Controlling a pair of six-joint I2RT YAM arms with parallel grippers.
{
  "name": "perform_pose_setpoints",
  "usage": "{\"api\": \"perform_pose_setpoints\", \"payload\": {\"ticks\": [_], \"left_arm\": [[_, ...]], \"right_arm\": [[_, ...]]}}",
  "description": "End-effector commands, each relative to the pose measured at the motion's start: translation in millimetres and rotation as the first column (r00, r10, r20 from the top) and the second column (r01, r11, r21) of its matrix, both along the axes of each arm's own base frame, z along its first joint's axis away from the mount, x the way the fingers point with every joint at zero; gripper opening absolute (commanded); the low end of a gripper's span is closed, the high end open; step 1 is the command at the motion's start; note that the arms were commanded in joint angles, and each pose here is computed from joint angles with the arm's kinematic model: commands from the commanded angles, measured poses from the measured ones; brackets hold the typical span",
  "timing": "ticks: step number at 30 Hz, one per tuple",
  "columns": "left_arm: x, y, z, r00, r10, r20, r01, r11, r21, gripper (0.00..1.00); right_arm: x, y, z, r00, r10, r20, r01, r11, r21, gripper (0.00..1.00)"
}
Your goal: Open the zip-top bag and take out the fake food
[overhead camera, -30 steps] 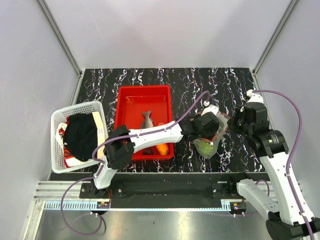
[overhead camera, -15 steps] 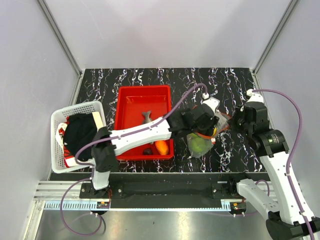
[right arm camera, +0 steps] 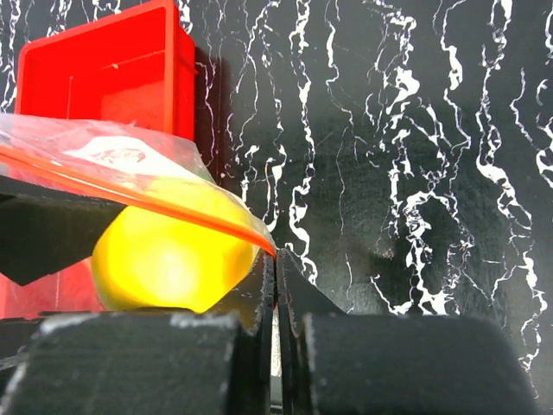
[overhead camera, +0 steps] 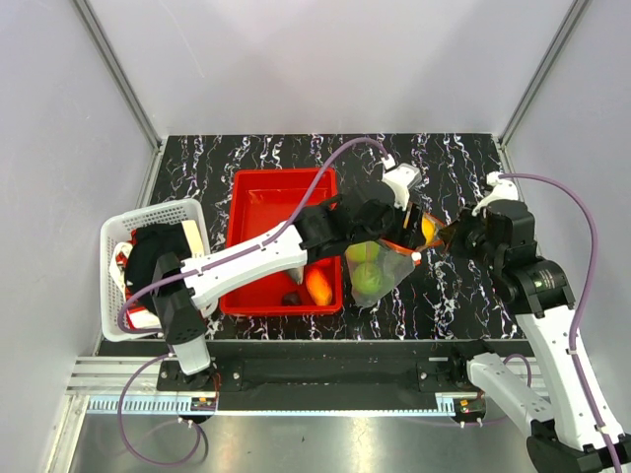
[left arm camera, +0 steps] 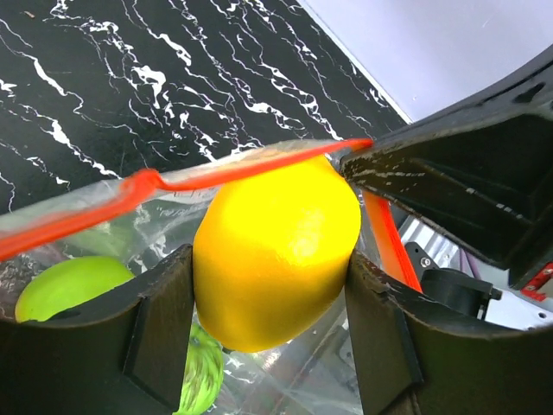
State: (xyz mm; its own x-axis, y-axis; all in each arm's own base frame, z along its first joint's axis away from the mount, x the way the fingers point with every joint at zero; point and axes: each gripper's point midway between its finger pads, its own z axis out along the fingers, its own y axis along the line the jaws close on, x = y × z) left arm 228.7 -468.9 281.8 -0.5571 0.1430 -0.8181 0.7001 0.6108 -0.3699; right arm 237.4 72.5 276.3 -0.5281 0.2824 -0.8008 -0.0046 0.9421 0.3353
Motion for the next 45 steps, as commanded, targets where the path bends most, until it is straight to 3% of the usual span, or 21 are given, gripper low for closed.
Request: {"api": "perform_pose_setpoints", "payload": {"ticks": [1,7,18,28,33,37,41,45], "left_arm": [[8.4,-4.6,33.1,0.999,0.029,0.038,-0.027,0.998,-0.063,0.0],[6.5,-10.4,9.0,0.993,0.081,0.085,-0.091,0.988,0.123,0.0],[-24.3,-43.0,2.2,0.99,-0.095,0.1,0.079,0.984,0.158,0.0],[-2.7,-5.4,79.9,0.971,0.063,0.23,-0.075,0.996,0.046,0.0],[-24.5,7.4,100.6,0.988,-0.066,0.14,0.076,0.995,-0.067,0.0],[-15.1,51.1,107.6,0.988,0.011,0.155,0.001,0.997,-0.074,0.0],[12.5,99.2,74.1,0.985,0.12,0.126,-0.12,0.993,-0.008,0.0],[60.1,160.6,19.1,0.955,0.289,0.06,-0.294,0.952,0.087,0.0]], "right_arm": [[0.3,-19.3,19.0,0.997,-0.072,0.033,0.074,0.996,-0.056,0.0],[5.3,-11.3,27.1,0.998,-0.041,0.041,0.043,0.998,-0.034,0.0],[14.1,6.2,68.1,0.993,0.011,0.12,-0.017,0.999,0.047,0.0],[5.0,-2.2,30.1,0.999,-0.006,0.053,0.005,1.0,0.002,0.0],[7.1,-15.4,10.5,0.998,-0.055,0.017,0.056,0.996,-0.063,0.0],[8.9,-15.4,1.1,0.998,-0.057,-0.005,0.056,0.996,-0.07,0.0],[8.5,-16.1,0.8,0.999,-0.054,0.001,0.053,0.996,-0.077,0.0],[9.0,-17.4,5.4,0.999,-0.05,0.018,0.051,0.995,-0.088,0.0]]}}
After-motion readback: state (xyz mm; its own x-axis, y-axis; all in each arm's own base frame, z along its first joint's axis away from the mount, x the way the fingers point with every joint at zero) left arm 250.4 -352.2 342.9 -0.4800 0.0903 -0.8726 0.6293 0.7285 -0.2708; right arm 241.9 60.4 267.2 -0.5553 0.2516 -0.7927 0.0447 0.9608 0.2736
